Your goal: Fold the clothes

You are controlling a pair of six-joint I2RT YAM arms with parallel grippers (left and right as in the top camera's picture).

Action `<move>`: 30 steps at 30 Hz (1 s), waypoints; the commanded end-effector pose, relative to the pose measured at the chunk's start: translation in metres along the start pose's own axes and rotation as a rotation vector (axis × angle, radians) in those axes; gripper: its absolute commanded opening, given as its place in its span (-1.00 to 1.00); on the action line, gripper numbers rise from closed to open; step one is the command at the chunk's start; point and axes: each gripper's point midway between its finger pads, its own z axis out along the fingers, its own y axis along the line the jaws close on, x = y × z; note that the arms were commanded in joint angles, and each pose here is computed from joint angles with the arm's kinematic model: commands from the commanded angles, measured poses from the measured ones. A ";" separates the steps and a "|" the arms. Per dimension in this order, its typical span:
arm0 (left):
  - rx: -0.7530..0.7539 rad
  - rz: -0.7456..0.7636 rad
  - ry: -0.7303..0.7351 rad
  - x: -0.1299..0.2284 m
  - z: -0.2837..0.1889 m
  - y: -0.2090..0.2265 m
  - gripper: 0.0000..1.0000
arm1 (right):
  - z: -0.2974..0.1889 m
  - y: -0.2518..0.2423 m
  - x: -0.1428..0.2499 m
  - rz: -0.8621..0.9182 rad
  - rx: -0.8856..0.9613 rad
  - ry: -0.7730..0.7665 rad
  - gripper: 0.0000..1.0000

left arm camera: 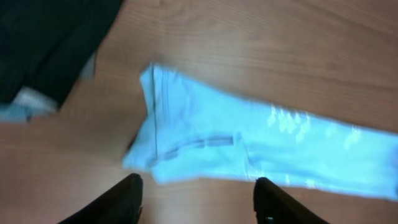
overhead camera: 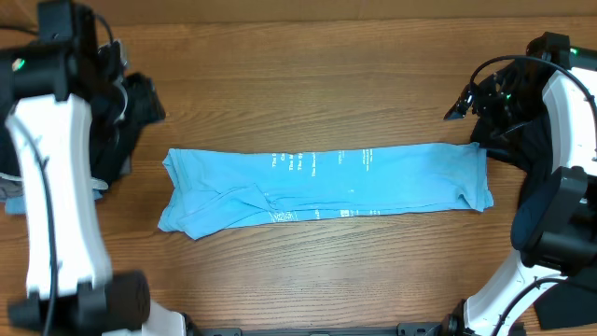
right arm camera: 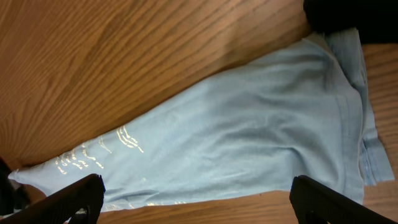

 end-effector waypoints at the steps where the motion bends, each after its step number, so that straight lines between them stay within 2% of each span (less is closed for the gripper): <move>1: 0.019 0.020 -0.033 0.045 -0.050 -0.002 0.42 | -0.014 0.009 -0.009 -0.029 -0.026 -0.064 1.00; 5: 0.011 0.081 0.011 0.087 -0.047 0.004 0.80 | -0.015 0.012 -0.020 -0.046 -0.035 -0.106 1.00; 8: -0.050 0.026 0.130 0.117 -0.019 0.021 0.78 | -0.016 0.013 -0.026 -0.056 -0.041 -0.130 1.00; 11: -0.135 -0.073 0.254 0.149 0.008 0.041 0.87 | -0.016 0.014 -0.029 -0.061 -0.044 -0.143 1.00; 13: -0.259 -0.134 0.283 0.160 0.016 0.063 0.93 | -0.016 0.014 -0.029 -0.061 -0.044 -0.143 1.00; 16: -0.374 -0.126 0.245 0.161 0.024 0.086 0.95 | -0.016 0.014 -0.029 -0.061 -0.044 -0.143 1.00; 19: -0.316 -0.150 0.181 0.152 0.046 0.080 0.99 | -0.016 0.014 -0.029 -0.061 -0.044 -0.143 1.00; 25: -0.159 -0.432 0.171 0.150 0.089 0.054 1.00 | -0.016 0.014 -0.029 -0.061 -0.044 -0.143 1.00; 27: -0.152 -0.514 0.201 0.158 0.098 0.052 1.00 | -0.016 0.014 -0.029 -0.061 -0.044 -0.143 1.00; 30: -0.151 -0.517 0.226 0.163 0.101 0.052 1.00 | -0.016 0.014 -0.029 -0.061 -0.044 -0.143 1.00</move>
